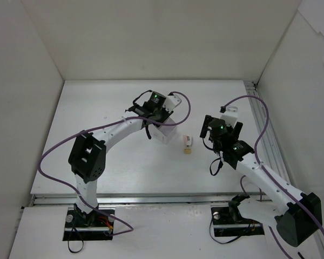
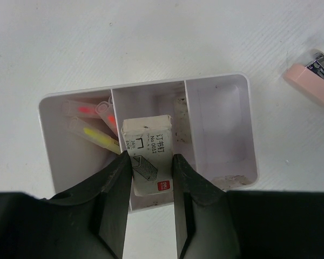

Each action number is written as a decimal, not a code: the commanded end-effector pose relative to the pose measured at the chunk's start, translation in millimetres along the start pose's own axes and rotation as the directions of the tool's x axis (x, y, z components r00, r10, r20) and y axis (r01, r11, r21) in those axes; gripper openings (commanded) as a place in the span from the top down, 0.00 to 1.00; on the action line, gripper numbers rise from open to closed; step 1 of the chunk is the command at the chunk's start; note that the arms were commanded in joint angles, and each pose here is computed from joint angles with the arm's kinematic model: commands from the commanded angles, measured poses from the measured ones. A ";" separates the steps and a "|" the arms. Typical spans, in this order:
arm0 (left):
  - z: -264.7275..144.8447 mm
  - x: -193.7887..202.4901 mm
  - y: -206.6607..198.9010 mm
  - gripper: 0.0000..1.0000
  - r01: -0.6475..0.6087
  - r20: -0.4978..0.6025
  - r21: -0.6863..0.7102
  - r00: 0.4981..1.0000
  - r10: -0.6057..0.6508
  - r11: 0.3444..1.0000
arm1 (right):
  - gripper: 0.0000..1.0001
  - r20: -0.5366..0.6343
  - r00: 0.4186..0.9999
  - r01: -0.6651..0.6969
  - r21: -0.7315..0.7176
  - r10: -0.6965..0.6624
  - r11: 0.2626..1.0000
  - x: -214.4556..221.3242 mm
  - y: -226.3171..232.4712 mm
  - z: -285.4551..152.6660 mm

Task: Sort the stationery into containers
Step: Place the stationery in the storage box.

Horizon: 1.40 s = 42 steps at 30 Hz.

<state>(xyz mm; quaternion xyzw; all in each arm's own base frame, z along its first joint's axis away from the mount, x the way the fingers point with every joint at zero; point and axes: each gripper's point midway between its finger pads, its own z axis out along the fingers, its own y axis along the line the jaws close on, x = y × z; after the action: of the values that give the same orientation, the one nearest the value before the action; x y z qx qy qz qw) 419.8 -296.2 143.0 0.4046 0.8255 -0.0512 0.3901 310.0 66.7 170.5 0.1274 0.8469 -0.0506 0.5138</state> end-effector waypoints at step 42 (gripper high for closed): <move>-37.2 -48.2 -35.2 0.50 -0.032 0.169 0.153 0.986 0.006 0.988 | 0.02 -0.021 1.000 0.016 -0.079 -0.018 0.997 5.2 9.7 -1.5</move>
<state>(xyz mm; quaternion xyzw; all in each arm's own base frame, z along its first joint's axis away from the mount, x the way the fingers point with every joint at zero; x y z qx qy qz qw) 384.0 -328.7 132.1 0.4458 0.8091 -0.1277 0.3610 306.3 70.3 161.5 0.1134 0.8566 -0.0439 0.5015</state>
